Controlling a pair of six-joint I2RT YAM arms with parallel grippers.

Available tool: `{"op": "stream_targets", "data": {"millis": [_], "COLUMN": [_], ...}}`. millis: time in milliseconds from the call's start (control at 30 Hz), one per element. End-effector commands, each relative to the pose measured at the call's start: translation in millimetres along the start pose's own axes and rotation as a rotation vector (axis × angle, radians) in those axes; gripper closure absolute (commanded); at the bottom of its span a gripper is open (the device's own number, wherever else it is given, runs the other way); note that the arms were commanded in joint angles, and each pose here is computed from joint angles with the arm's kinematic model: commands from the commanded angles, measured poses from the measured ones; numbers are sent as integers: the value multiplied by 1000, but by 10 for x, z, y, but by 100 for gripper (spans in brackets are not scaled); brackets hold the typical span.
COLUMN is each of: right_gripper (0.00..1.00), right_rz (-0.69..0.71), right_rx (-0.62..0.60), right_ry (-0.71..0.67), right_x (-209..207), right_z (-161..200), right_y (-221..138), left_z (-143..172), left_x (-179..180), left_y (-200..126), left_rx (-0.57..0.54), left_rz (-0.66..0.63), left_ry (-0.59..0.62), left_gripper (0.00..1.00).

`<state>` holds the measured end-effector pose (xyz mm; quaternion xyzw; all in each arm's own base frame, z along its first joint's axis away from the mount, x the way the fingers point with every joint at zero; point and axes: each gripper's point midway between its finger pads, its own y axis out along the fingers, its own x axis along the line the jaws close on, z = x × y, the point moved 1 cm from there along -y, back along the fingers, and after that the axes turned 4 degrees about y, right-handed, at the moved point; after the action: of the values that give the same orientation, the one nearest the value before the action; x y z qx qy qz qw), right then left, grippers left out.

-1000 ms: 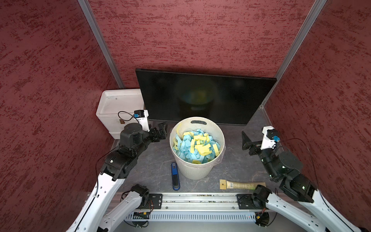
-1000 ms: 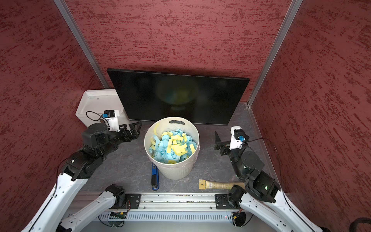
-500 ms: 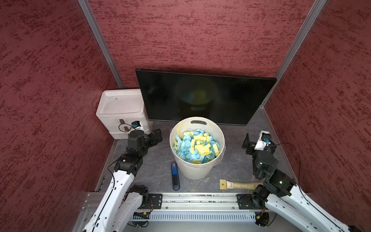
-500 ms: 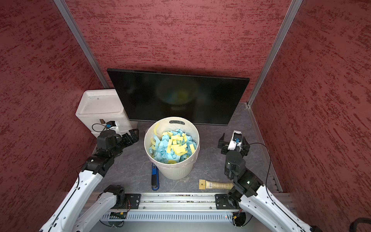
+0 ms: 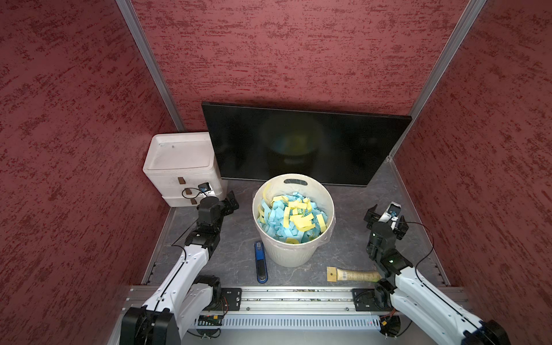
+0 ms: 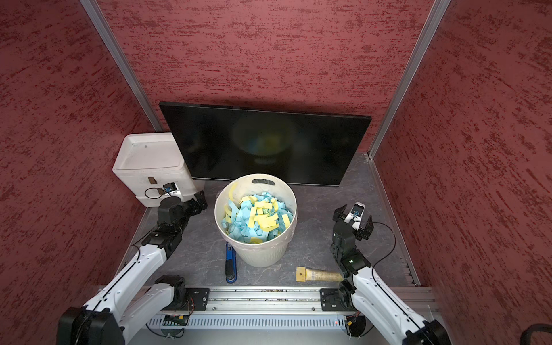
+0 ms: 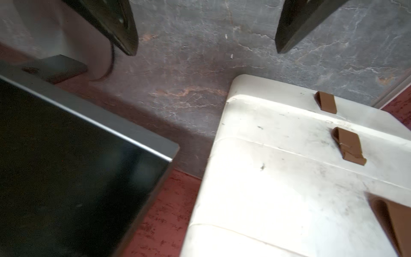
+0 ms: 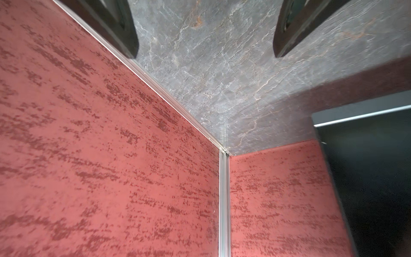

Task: Remove the sticky note from the monitor
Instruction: Reset both arms

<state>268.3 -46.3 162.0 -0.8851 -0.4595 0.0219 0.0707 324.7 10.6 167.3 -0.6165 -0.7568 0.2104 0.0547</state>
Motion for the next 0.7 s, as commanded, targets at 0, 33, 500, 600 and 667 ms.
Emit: {"op": "stream_targets", "data": {"millis": [0, 33, 500, 600, 667], "right_gripper": [1, 2, 2, 2, 2], "right_rz": [-39, -35, -143, -190, -193], "right_rx": [-66, -58, -69, -26, -25], "right_ry": [91, 84, -86, -110, -121], "right_x": [93, 108, 589, 634, 618], "right_z": [-137, -91, -96, -58, -61], "right_y": [134, 189, 570, 658, 700], "left_z": [-158, -149, 47, 125, 190], "left_x": [103, 136, 113, -16, -10], "left_y": [45, 72, 597, 749, 782], "left_rx": [-113, -113, -205, -194, -150], "left_rz": [-39, -51, 3, 79, 103], "left_ry": [42, 46, 173, 212, 211], "left_gripper": [0, 0, 0, 0, 0]}}
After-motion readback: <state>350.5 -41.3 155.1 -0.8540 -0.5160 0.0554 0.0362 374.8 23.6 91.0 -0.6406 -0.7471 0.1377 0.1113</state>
